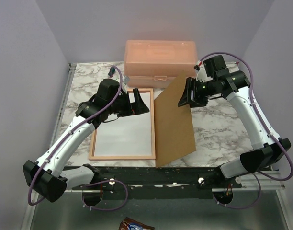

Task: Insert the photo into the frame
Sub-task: Turn over the photo frame item at the center of the board, then move the photo frame to the center of the board, then place the photo frame item in the photo frame.

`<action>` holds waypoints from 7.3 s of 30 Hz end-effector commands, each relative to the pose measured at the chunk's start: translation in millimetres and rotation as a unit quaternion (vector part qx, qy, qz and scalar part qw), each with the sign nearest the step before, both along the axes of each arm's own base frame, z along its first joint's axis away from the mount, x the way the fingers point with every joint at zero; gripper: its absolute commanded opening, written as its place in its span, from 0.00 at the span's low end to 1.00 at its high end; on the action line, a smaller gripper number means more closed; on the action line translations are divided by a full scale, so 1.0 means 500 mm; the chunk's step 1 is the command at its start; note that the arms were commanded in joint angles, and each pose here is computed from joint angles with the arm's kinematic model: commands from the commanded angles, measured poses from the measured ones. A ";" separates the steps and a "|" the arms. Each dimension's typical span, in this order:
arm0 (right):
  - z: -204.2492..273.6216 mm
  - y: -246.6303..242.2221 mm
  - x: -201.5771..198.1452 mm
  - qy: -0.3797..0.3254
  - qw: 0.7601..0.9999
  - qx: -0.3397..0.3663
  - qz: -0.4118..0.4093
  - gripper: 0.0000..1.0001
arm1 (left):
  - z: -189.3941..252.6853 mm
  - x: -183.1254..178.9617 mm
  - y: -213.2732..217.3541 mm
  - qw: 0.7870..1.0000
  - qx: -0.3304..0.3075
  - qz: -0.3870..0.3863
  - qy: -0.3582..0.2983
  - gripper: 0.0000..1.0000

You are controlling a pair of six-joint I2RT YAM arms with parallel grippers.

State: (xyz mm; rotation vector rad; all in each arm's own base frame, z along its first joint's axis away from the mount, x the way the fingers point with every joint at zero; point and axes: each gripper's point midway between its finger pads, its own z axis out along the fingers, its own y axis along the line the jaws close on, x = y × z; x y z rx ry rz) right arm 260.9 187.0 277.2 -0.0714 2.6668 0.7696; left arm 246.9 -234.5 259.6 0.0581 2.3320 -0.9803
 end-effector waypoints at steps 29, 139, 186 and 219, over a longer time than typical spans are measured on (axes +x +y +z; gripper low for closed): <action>0.160 0.278 -0.048 -0.004 0.878 0.459 0.139 0.79 | 0.141 -0.060 -0.046 0.982 -0.171 -0.079 -0.027 0.98; -0.504 0.187 0.020 0.040 0.987 -0.159 0.001 0.01 | 0.278 -0.127 0.266 0.956 -0.064 0.187 -0.219 0.00; -0.407 -0.053 -0.007 0.058 0.995 -0.019 -0.078 0.77 | 0.067 -0.035 0.144 0.982 -0.175 0.047 -0.052 0.00; -0.454 -0.029 0.009 0.108 0.985 0.101 -0.084 0.79 | -0.118 0.028 0.108 0.968 -0.242 0.046 0.053 0.00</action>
